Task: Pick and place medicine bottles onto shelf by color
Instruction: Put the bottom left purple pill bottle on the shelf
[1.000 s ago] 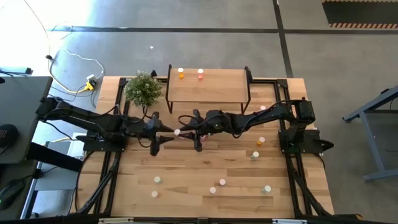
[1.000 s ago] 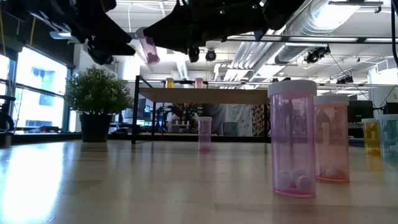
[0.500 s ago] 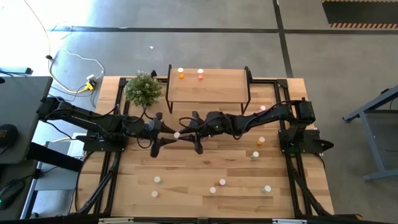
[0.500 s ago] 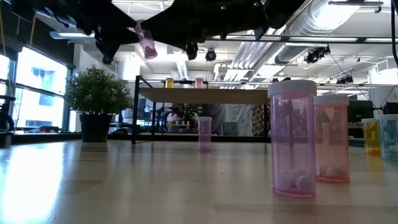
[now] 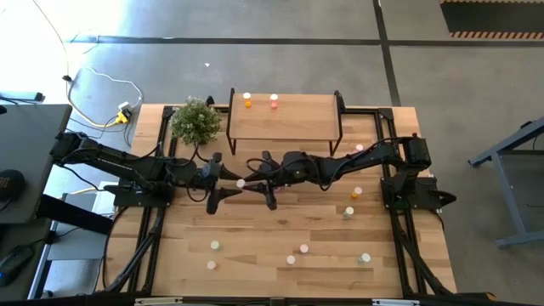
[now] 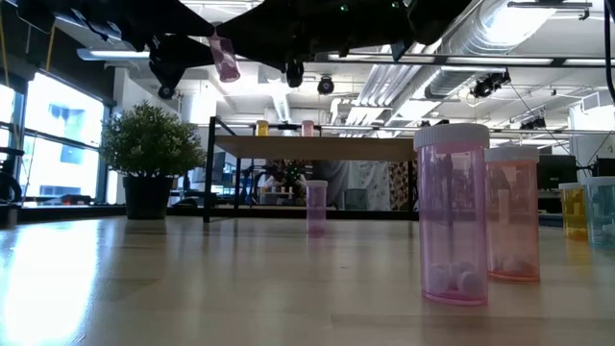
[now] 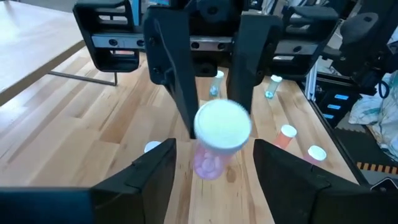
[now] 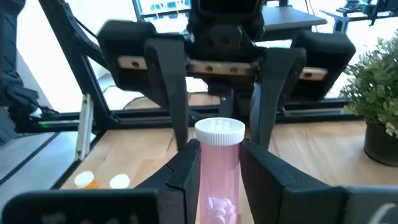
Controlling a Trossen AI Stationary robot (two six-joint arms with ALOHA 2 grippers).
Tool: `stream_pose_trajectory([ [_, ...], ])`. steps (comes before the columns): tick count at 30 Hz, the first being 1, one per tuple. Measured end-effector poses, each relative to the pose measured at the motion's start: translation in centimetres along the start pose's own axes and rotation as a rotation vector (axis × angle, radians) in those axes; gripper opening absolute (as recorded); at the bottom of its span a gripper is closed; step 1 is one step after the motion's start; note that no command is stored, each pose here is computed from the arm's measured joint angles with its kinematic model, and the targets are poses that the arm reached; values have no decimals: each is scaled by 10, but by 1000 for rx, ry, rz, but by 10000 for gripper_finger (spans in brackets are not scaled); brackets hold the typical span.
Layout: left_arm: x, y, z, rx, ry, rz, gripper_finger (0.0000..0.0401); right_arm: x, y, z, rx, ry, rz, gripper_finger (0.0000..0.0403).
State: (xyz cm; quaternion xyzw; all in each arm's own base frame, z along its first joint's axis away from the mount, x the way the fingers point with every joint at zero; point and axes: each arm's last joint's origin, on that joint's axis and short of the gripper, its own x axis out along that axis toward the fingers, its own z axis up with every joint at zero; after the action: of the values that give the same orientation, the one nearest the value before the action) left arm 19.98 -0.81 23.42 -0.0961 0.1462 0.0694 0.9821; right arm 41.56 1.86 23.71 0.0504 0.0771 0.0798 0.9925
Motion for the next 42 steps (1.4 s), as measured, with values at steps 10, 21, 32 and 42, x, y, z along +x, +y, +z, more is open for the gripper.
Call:
stream_pose_trajectory([
  [10,0,0,0,-1,-1,1,176,0,0,1,2,-7,10,92],
  [21,0,-1,4,-7,-41,-19,167,0,3,4,16,-29,31,92],
  [32,0,-2,5,1,-52,-24,142,0,3,5,14,-41,30,92],
  [42,0,-2,6,21,-56,-22,154,0,3,5,13,-50,27,92],
])
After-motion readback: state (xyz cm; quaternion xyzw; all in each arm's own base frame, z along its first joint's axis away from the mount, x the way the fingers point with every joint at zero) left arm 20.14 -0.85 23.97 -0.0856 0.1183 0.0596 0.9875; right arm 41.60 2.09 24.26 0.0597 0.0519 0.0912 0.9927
